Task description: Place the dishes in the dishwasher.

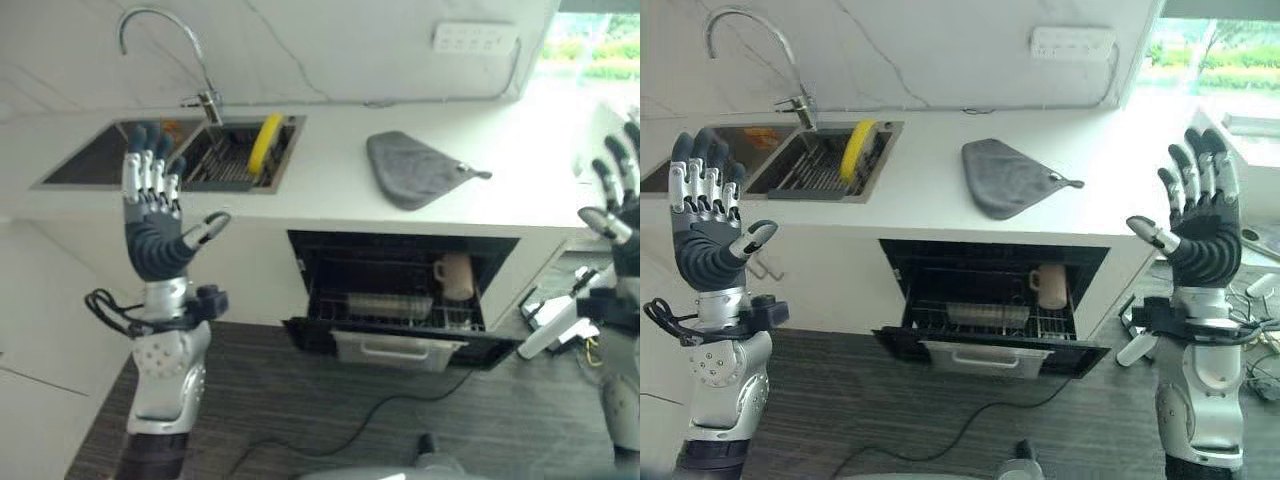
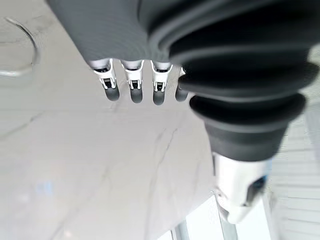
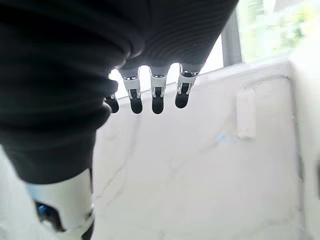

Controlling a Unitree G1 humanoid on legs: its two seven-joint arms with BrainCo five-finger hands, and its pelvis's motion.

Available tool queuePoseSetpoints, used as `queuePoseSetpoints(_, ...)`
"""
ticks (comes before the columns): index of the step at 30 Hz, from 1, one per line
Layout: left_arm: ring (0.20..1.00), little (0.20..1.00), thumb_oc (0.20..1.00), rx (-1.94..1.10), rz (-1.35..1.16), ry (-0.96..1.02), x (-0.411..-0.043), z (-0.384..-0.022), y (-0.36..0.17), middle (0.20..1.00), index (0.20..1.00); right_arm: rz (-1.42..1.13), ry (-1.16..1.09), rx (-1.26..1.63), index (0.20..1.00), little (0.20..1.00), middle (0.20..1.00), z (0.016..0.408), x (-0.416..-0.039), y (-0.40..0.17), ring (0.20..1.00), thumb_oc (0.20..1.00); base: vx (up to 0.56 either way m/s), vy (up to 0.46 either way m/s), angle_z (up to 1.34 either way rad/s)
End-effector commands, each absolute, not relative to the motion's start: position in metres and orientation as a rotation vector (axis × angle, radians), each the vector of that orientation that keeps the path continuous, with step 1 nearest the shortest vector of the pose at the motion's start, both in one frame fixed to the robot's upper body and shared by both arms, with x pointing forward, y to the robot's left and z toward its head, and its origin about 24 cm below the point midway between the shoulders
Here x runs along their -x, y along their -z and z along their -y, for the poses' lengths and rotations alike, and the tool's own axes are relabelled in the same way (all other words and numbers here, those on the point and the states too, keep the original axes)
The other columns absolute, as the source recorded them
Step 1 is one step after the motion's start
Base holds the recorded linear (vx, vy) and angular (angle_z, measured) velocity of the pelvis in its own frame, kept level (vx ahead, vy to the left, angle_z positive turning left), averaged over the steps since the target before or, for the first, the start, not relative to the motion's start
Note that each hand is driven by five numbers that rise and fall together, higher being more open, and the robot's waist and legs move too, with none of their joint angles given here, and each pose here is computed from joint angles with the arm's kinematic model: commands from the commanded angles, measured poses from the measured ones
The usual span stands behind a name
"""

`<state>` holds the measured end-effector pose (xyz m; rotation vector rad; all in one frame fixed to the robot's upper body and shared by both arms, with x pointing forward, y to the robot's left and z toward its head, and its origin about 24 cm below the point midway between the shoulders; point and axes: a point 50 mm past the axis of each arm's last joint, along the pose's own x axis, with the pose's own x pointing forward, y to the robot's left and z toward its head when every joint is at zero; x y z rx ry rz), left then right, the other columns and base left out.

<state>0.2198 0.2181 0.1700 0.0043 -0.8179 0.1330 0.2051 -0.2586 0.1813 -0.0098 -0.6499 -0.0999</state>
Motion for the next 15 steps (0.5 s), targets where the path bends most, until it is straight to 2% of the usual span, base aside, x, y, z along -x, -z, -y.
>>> queuePoseSetpoints(1,1.0,1.0,1.0,-0.047,0.977,-0.063,-0.211,-0.221,-0.201,1.0,1.0,0.821,0.05,-0.023,1.0,1.0,1.0,0.246,-0.204,-0.21,1.0,1.0,0.1,0.581,0.08)
queuePoseSetpoints(4,1.0,1.0,1.0,-0.051,0.961,-0.05,-0.214,-0.218,-0.203,1.0,1.0,0.799,0.06,-0.034,1.0,1.0,1.0,0.241,-0.207,-0.208,1.0,1.0,0.05,0.417,0.18)
queuePoseSetpoints(7,1.0,1.0,1.0,-0.058,0.959,-0.064,-0.216,-0.219,-0.206,1.0,1.0,0.792,0.03,-0.049,1.0,1.0,1.0,0.233,-0.212,-0.205,1.0,1.0,-0.01,0.379,-0.75)
queuePoseSetpoints(15,1.0,1.0,1.0,-0.016,0.943,-0.022,-0.219,-0.214,-0.2,1.0,1.0,0.801,0.062,-0.04,1.0,1.0,1.0,0.245,-0.209,-0.205,1.0,1.0,0.04,0.051,0.09)
